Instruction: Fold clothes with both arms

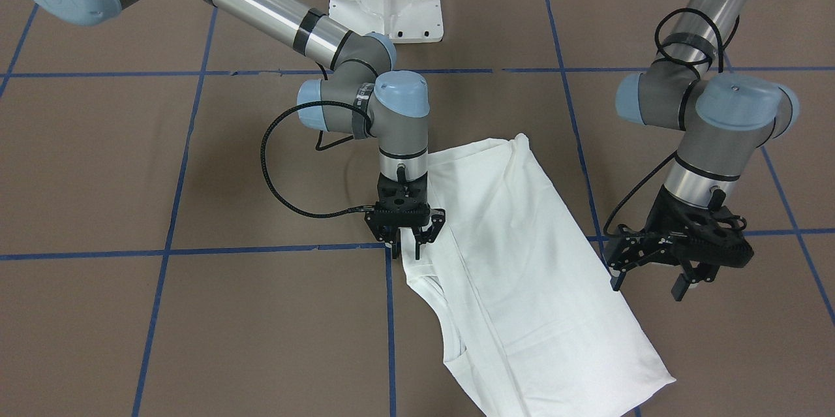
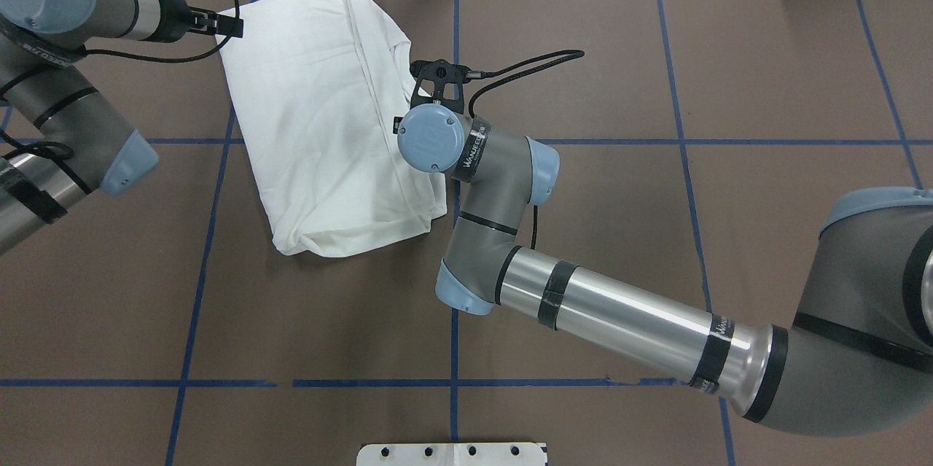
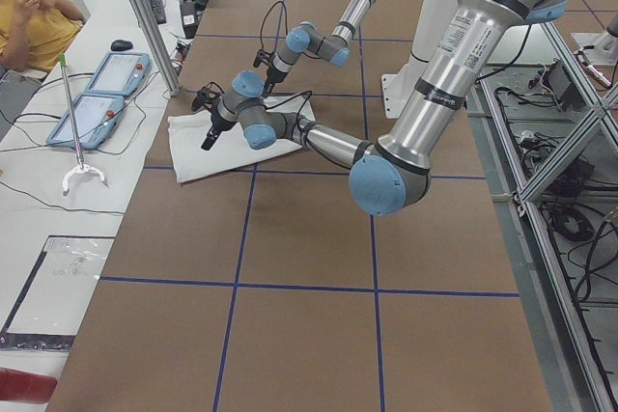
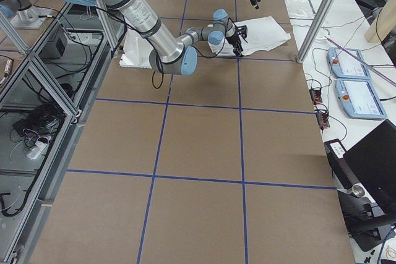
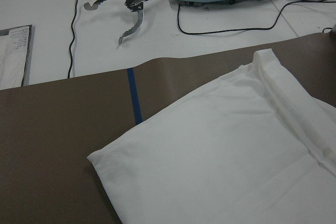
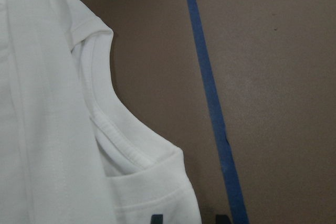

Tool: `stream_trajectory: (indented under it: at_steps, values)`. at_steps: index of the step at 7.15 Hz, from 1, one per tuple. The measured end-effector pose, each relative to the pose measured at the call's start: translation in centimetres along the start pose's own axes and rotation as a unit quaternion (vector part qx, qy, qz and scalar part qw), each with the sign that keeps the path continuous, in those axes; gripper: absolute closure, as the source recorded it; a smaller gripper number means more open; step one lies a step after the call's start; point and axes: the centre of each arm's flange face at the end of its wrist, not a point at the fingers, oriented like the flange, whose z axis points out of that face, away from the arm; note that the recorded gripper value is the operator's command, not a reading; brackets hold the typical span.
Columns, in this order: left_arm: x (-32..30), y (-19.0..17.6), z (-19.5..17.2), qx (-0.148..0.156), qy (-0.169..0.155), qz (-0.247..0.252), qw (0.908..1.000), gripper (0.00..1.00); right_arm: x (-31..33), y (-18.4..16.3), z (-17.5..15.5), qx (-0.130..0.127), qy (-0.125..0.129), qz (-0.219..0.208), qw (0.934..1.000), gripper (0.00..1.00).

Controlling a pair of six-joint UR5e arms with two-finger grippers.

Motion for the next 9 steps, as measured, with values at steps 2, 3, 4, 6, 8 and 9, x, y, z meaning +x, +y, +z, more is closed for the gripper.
stream_trajectory:
  at_steps: [2, 3, 4, 6, 8, 9]
  values:
    - [-0.1, 0.1, 0.0, -0.001, 0.000, 0.000, 1.0000, 0.00, -0.2, 0.0, -0.2, 0.000, -0.002, 0.000, 1.0000, 1.00]
    - [-0.1, 0.1, 0.0, 0.000, 0.000, 0.000, 1.0000, 0.00, -0.3, -0.1, -0.3, 0.000, -0.003, 0.001, 1.0000, 1.00]
    - [-0.1, 0.1, 0.0, 0.000, 0.000, 0.000, 1.0000, 0.00, -0.5, -0.2, -0.5, 0.000, -0.005, 0.001, 1.0000, 1.00]
    - [0.0, 0.0, -0.1, 0.000, 0.001, 0.000, 1.0000, 0.00, -0.5, -0.7, -2.9, -0.003, -0.002, 0.001, 1.0000, 1.00]
    - [0.0, 0.0, -0.1, 0.000, 0.001, 0.000, 1.0000, 0.00, 4.7, 1.2, -7.7, -0.013, 0.001, -0.005, 0.9999, 1.00]
    - [0.0, 0.0, -0.1, 0.001, 0.002, 0.000, 1.0000, 0.00, 8.4, 3.4, -10.6, -0.018, -0.007, -0.012, 0.9998, 1.00]
